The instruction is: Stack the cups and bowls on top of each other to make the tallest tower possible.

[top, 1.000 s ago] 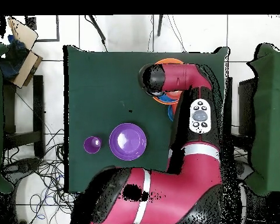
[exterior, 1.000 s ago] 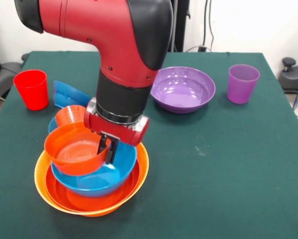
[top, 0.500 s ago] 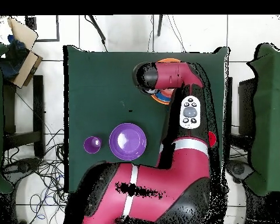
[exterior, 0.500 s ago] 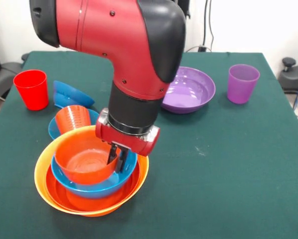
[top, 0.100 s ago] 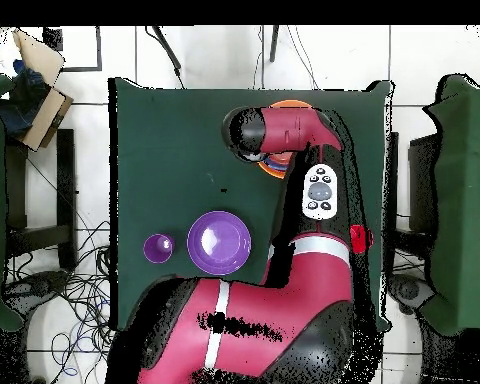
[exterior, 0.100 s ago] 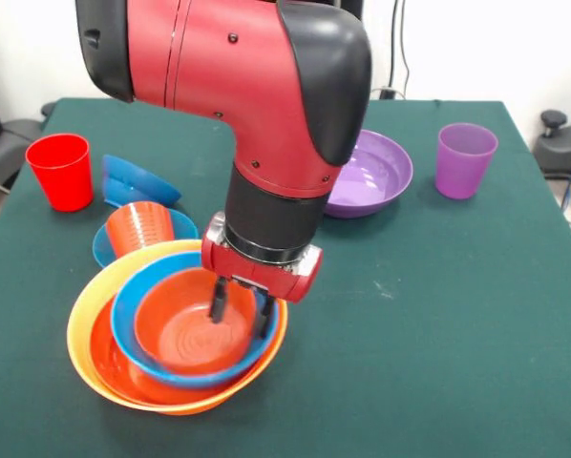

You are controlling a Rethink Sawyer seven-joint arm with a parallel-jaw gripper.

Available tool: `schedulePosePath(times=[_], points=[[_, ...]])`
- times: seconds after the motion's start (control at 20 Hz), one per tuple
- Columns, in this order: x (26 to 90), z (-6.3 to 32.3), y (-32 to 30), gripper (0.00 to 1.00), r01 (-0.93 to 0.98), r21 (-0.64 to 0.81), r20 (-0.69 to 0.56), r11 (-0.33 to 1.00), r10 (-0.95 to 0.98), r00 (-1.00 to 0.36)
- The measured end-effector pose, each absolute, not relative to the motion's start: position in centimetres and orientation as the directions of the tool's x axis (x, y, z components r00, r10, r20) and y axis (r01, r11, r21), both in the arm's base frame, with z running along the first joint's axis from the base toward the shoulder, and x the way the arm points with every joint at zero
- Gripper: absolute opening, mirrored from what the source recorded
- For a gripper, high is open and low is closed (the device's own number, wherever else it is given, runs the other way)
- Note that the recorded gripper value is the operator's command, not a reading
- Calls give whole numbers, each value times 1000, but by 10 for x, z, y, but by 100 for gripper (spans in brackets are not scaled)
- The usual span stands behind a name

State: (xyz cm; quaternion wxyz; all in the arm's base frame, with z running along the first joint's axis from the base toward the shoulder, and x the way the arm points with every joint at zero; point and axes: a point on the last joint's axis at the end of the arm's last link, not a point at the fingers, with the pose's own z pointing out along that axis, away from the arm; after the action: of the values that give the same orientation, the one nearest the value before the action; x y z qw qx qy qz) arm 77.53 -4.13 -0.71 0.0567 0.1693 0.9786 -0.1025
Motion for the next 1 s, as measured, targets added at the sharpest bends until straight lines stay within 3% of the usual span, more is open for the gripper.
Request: schedulePosePath(times=[0.4,1.0], points=[[769,14,-39,100,345,-236,-107,908,328,-939],[781,103,-36,100,384,-262,-109,885,368,-923]])
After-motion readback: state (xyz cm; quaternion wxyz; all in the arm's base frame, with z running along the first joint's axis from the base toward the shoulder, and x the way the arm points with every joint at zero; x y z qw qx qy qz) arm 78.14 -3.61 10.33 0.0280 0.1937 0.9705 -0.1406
